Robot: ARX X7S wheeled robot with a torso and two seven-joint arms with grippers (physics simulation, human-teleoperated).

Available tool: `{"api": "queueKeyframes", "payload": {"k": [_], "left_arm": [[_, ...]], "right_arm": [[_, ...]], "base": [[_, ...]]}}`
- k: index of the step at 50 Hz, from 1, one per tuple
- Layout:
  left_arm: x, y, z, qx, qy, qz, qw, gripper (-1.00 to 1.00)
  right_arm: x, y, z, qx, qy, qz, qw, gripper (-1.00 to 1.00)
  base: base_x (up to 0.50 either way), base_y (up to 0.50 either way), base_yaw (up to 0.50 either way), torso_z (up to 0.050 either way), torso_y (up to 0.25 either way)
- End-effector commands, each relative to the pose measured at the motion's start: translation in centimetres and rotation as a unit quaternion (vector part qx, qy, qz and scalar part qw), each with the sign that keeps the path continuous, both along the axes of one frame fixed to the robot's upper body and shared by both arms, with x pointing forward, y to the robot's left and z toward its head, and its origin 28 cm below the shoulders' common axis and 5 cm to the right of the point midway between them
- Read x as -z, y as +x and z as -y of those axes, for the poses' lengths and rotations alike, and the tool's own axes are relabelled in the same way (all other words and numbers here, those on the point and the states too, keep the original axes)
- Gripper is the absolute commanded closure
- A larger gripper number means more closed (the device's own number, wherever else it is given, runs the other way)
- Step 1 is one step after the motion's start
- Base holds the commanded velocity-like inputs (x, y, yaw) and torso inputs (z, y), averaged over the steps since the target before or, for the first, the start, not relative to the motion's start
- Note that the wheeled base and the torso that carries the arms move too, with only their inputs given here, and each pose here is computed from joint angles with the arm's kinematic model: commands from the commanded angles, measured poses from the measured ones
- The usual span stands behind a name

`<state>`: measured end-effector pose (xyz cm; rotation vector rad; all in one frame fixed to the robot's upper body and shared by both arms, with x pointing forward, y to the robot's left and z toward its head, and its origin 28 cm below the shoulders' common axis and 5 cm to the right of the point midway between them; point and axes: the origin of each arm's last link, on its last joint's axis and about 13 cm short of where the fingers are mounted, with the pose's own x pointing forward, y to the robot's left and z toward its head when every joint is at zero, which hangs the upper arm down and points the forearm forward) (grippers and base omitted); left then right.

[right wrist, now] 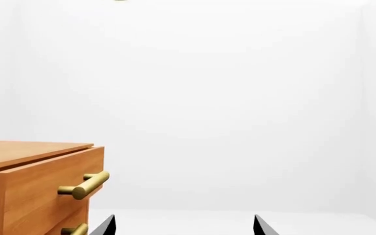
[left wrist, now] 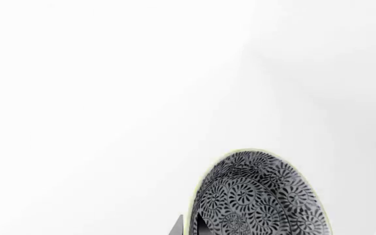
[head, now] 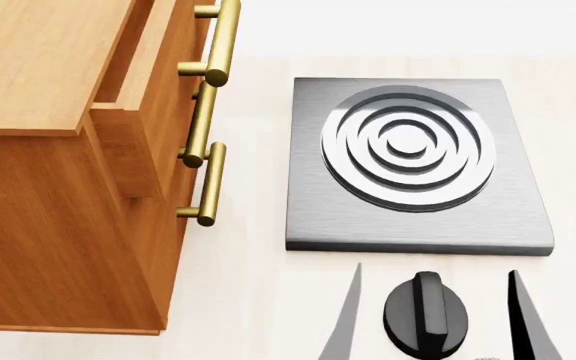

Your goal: Pick the akita bowl on the wooden cabinet and place it on the plate.

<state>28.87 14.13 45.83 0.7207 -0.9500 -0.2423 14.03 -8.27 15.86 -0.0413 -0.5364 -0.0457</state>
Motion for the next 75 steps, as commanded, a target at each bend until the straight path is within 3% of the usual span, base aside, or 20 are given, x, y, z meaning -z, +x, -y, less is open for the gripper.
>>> {"api": "queueKeyframes", "payload": {"k": [1, 12, 30, 53, 75], "left_arm": [[1.4, -0.8, 0.9, 0.016, -0.004, 0.046, 0.999, 1.00], [4.0, -1.1, 1.8, 0.043, 0.041, 0.041, 0.997, 1.00], [6.4, -2.5, 2.5, 0.079, 0.058, 0.023, 0.995, 1.00], [7.0, -2.0, 1.4, 0.072, 0.049, 0.011, 0.996, 1.00], [10.8, -2.5, 1.1, 0.088, 0.043, -0.017, 0.995, 1.00]], "right_arm": [[-0.1, -0.1, 0.1, 0.001, 0.001, 0.002, 1.000, -1.00], [-0.1, 0.0, 0.1, 0.000, 0.002, 0.002, 1.000, -1.00], [0.1, 0.0, 0.1, -0.001, 0.003, -0.001, 1.000, -1.00], [0.0, 0.0, 0.1, 0.001, 0.000, 0.000, 1.000, -1.00], [0.0, -0.1, 0.0, 0.001, -0.001, 0.001, 1.000, -1.00]], "base": [[0.00, 0.00, 0.00, 0.000, 0.000], [0.00, 0.00, 0.00, 0.000, 0.002], [0.00, 0.00, 0.00, 0.000, 0.000], [0.00, 0.00, 0.00, 0.000, 0.000], [0.00, 0.00, 0.00, 0.000, 0.000]]}}
